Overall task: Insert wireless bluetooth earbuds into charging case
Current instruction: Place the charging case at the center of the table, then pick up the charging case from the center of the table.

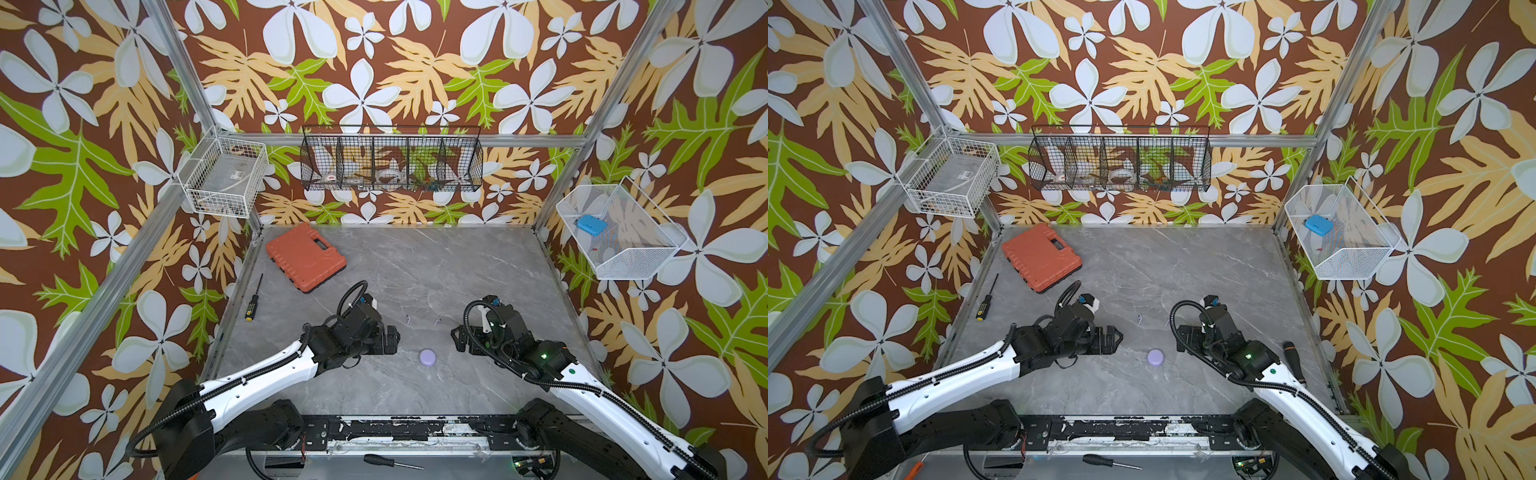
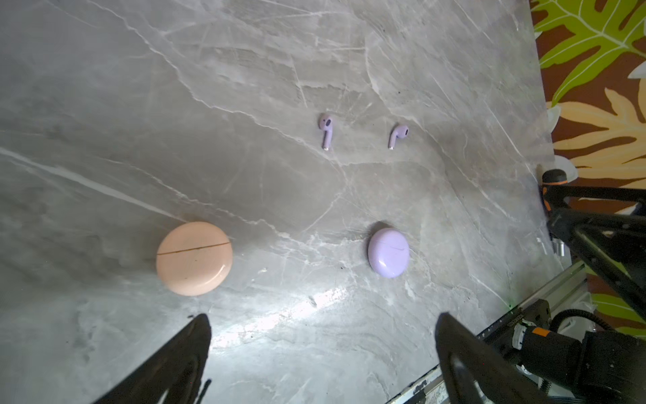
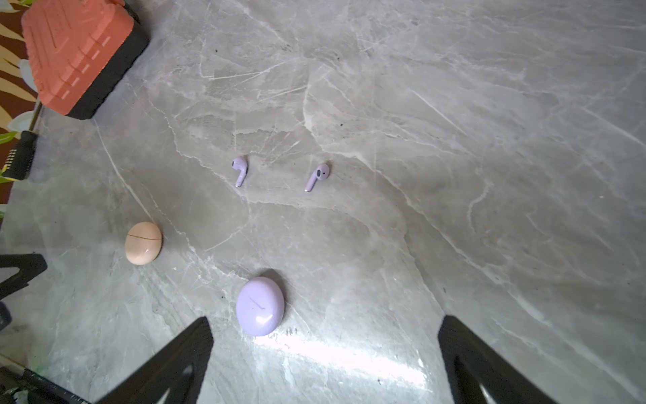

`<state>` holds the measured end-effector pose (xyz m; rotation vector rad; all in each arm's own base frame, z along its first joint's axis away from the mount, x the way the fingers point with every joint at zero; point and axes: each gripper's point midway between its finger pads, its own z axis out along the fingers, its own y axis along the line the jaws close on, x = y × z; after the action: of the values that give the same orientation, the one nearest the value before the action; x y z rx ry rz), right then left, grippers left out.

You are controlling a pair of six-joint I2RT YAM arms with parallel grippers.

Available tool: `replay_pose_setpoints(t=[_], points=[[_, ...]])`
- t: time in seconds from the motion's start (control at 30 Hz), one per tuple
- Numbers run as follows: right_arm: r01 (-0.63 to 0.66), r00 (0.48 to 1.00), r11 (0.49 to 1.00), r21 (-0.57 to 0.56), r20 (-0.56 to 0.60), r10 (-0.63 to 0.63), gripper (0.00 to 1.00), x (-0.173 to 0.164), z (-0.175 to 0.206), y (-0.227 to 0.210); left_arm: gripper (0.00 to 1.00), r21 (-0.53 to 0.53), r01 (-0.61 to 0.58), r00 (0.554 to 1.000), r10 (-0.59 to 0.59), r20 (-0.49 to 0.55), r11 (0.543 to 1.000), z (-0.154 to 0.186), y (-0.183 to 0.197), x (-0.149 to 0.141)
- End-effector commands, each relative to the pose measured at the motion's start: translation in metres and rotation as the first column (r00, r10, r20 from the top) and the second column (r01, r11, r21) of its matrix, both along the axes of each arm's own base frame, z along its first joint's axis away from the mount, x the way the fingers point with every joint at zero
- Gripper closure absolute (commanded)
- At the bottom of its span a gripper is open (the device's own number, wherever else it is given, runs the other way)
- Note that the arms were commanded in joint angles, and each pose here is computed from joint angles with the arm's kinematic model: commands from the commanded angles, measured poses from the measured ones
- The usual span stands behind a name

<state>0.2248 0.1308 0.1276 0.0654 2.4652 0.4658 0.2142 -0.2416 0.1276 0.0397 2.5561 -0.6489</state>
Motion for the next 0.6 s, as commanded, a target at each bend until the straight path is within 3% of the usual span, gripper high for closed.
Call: replay_pose_setpoints(t=[0.0, 0.33, 0.43, 0.57], points=[[0.049, 0.999, 0.998, -0.025, -0.019, -0.049, 0.0, -0.001, 0.0, -0.008, 0.0, 0.002, -0.005, 1.0, 0.005, -0.014, 1.0, -0.005, -0.011, -0.005], [0.085, 0.993, 0.996, -0.004, -0.079, -0.085, 0.0, -0.009, -0.003, -0.01, 0.0, 0.123, 0.093, 0.995, -0.095, 0.01, 0.988, -0.013, -0.044, -0.013], [0.126, 0.989, 0.991, -0.036, -0.071, -0.128, 0.0, -0.009, -0.001, -0.02, 0.0, 0.116, 0.128, 0.991, -0.13, 0.009, 0.985, -0.015, -0.054, -0.016], [0.156, 0.984, 0.985, -0.079, -0.071, -0.162, 0.0, -0.008, 0.003, -0.028, 0.0, 0.194, 0.171, 0.985, -0.175, 0.001, 0.966, -0.024, -0.066, -0.019]])
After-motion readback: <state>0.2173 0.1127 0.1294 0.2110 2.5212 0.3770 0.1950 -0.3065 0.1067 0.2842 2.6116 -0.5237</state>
